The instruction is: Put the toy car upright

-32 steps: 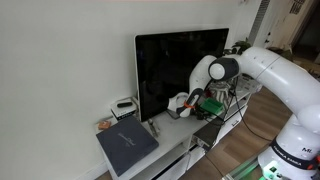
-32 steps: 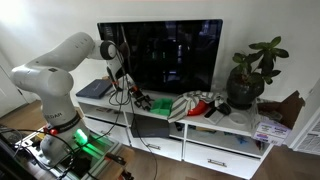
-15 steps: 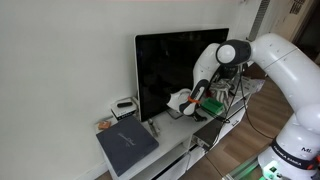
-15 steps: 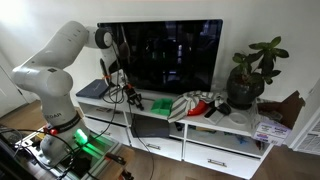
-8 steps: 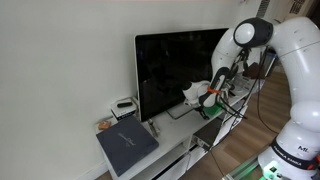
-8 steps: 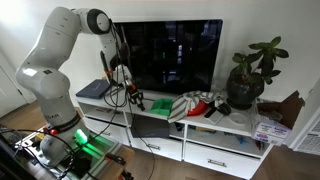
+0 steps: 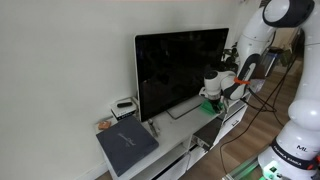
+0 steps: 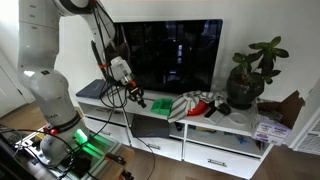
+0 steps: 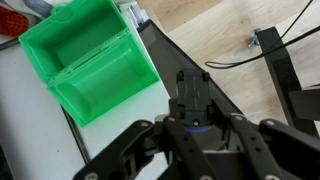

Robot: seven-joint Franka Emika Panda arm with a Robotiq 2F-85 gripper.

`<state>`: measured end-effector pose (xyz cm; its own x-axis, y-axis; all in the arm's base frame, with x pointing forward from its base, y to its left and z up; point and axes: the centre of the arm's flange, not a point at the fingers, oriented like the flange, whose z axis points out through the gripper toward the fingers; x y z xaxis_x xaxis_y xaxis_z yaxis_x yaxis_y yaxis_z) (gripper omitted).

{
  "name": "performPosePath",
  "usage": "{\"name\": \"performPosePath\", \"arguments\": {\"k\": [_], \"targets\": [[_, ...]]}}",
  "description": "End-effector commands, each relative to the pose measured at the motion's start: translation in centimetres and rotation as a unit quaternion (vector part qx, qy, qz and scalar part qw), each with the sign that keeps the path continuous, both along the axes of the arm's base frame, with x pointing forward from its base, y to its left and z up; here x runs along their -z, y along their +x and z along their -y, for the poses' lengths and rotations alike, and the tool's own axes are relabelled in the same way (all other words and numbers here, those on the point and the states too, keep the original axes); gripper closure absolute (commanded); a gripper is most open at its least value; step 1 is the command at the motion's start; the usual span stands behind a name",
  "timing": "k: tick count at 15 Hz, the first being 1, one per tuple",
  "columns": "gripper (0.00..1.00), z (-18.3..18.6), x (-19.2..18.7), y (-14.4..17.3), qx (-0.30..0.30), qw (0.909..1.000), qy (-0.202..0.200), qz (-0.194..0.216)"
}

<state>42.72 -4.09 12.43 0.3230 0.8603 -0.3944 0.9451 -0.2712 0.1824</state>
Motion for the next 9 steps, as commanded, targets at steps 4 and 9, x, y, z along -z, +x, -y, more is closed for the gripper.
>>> {"name": "performPosePath", "arguments": {"k": [4, 9], "targets": [[0.89, 1.9, -5.4, -2.9, -0.069, 0.9884, 0.118, 0.066], [0.89, 5.4, -4.7, -2.8, -0.114, 0.9564, 0.251, 0.097]]}}
